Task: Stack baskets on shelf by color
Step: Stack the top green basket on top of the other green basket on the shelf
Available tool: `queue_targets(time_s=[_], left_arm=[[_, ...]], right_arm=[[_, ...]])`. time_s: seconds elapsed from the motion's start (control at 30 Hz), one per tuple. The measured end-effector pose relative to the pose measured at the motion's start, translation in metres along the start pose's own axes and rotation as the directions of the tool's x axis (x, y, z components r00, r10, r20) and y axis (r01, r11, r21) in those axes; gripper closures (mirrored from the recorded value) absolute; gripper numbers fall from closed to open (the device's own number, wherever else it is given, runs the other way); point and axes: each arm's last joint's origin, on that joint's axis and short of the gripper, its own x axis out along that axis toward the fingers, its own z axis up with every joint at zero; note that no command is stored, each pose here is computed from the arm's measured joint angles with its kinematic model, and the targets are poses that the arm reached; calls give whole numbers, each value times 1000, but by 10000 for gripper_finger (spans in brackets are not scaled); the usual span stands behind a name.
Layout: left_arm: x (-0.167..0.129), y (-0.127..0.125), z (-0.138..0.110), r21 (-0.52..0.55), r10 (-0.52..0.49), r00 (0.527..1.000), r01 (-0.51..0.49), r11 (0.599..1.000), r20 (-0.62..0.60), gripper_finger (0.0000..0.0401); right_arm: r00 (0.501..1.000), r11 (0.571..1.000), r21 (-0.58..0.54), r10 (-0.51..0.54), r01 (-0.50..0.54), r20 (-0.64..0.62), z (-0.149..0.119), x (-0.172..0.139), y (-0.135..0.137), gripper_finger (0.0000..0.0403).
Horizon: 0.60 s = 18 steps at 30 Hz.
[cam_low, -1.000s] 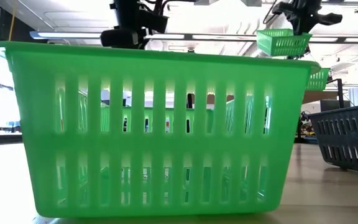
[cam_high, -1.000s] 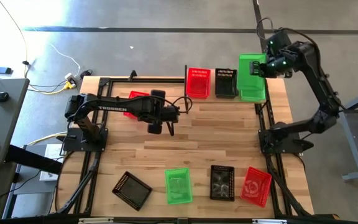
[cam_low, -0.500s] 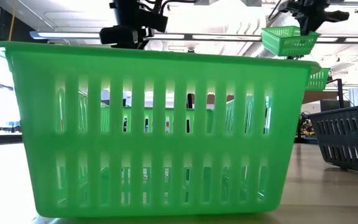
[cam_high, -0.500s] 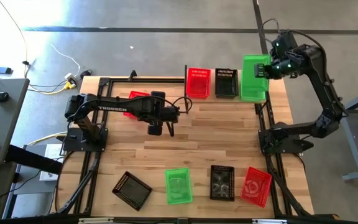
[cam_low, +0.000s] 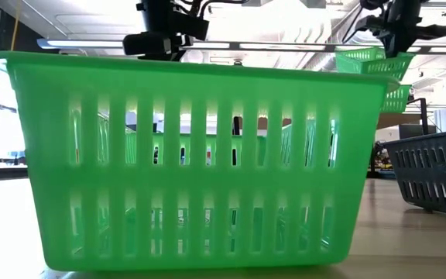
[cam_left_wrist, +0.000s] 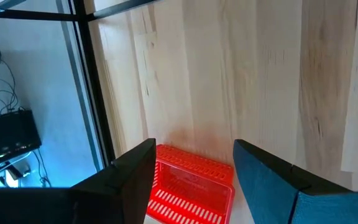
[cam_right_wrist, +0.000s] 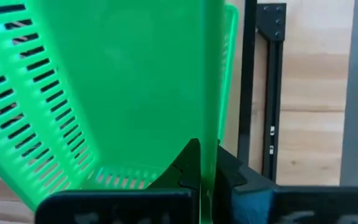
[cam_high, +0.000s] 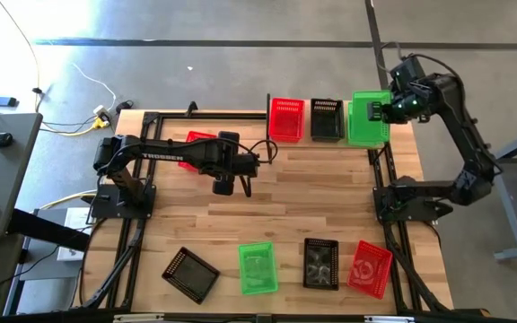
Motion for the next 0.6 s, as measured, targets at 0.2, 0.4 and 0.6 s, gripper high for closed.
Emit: queue_targets(time_s=[0.2,0.4,0.6], left_arm=[[0,0,0,-7,0,1000,0,1000,0,194],[0,0,0,-7,0,1000,0,1000,-1,194],[0,0,0,-7,0,1000,0,1000,-1,194]], right_arm=[[998,999,27,-40,42,-54,5,9,2,403],[995,996,68,-48,54,-85,11,16,5,403],[993,995,89,-36,46,-111,13,20,7,403]])
